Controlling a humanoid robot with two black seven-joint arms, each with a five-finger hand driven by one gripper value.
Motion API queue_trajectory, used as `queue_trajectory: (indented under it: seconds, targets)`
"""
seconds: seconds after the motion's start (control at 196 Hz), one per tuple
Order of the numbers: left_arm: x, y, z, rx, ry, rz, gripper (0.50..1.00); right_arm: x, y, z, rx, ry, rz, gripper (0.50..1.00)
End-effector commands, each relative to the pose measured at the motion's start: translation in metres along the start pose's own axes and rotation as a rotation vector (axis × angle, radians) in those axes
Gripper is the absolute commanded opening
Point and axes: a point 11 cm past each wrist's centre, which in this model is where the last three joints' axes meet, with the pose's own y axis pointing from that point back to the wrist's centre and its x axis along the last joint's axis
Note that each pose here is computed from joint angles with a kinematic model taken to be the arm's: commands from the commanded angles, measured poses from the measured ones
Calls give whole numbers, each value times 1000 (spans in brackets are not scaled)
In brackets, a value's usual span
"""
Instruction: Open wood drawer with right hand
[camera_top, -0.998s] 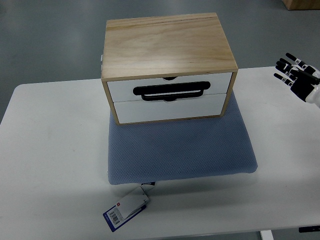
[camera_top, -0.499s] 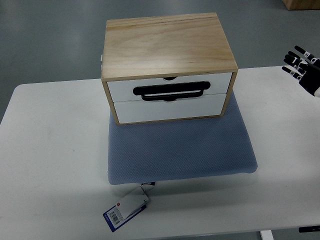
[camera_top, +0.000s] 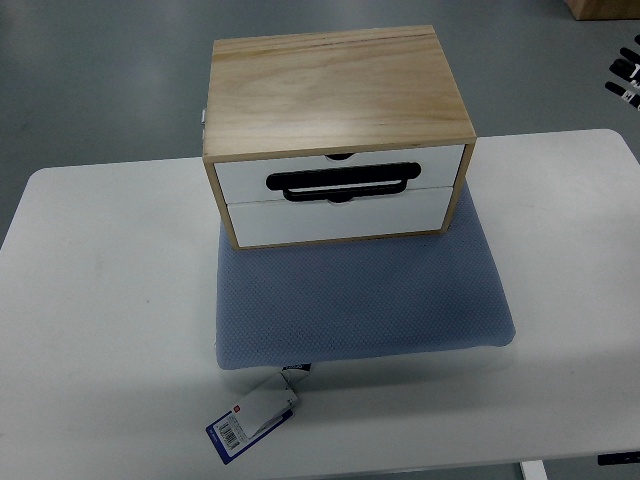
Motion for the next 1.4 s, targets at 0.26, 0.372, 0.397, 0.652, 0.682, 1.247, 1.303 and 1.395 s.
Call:
queue_trajectory:
  seconds: [0.26, 0.372, 0.397, 0.652, 0.682, 1.247, 1.303, 1.395]
  targets:
    - [0, 0, 0, 0, 0, 0, 1000, -70, -9, -118, 147, 192, -303, 928]
    - [0, 0, 0, 0, 0, 0, 1000, -109, -7, -122, 136, 243, -478, 930]
    - [0, 0, 0, 0, 0, 0, 1000, -115, -6, -121, 125, 260, -508, 930]
    - [0, 0, 0, 0, 0, 0, 1000, -161, -4, -123, 91, 463, -635, 928]
    - [0, 0, 0, 0, 0, 0, 1000, -161, -4, -123, 91, 463, -635, 928]
    - [0, 0, -1, 1, 0, 0, 1000, -242, -6, -120, -29, 735, -796, 928]
    - [0, 0, -1, 1, 0, 0, 1000, -246, -7, -116, -45, 766, -803, 928]
    - [0, 0, -1, 1, 0, 0, 1000, -259, -9, -110, -63, 818, -830, 928]
